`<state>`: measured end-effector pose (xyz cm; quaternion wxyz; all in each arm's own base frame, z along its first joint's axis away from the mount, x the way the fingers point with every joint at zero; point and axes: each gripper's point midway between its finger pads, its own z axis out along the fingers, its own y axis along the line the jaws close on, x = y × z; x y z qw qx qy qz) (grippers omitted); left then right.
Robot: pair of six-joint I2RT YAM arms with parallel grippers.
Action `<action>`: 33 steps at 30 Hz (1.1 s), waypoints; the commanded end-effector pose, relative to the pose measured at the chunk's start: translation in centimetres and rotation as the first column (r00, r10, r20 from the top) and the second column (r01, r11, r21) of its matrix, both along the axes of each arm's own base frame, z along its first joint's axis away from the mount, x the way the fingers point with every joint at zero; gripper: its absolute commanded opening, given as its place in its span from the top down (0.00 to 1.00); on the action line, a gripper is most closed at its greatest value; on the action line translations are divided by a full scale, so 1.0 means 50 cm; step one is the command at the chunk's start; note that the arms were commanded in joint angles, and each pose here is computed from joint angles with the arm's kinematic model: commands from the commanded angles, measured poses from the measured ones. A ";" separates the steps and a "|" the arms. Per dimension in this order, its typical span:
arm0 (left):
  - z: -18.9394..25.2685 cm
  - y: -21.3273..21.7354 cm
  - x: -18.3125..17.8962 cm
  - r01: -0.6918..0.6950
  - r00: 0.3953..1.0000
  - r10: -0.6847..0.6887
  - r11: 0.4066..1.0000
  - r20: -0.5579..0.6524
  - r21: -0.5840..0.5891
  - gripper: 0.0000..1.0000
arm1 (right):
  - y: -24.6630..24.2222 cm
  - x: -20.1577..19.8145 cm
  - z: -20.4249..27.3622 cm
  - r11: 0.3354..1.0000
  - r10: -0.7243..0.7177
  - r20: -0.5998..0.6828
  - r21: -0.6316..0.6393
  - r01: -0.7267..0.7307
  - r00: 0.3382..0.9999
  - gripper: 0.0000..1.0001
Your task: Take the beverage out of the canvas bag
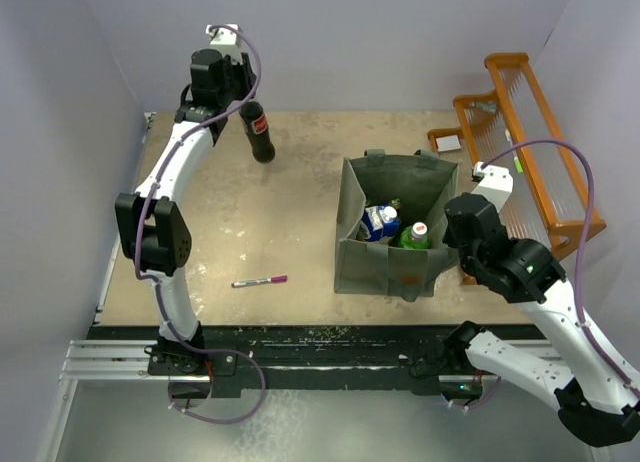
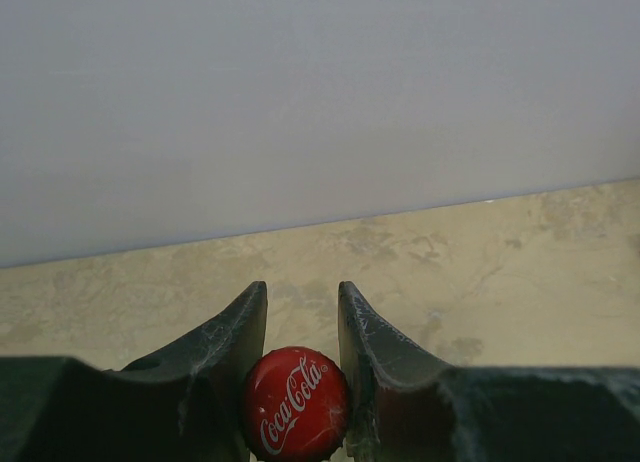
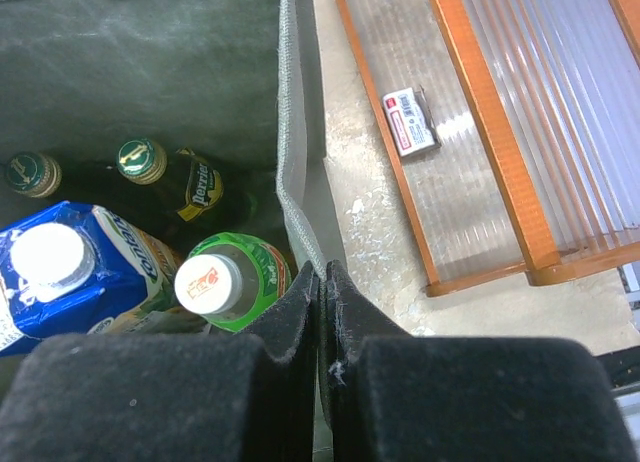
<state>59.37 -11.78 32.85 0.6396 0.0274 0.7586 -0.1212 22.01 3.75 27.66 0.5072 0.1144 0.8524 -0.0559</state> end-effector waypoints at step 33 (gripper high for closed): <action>0.113 0.017 0.033 -0.015 0.909 -0.021 0.996 0.417 0.083 0.36 | -0.006 0.016 0.041 1.000 -0.027 0.070 0.005 0.027 0.997 0.93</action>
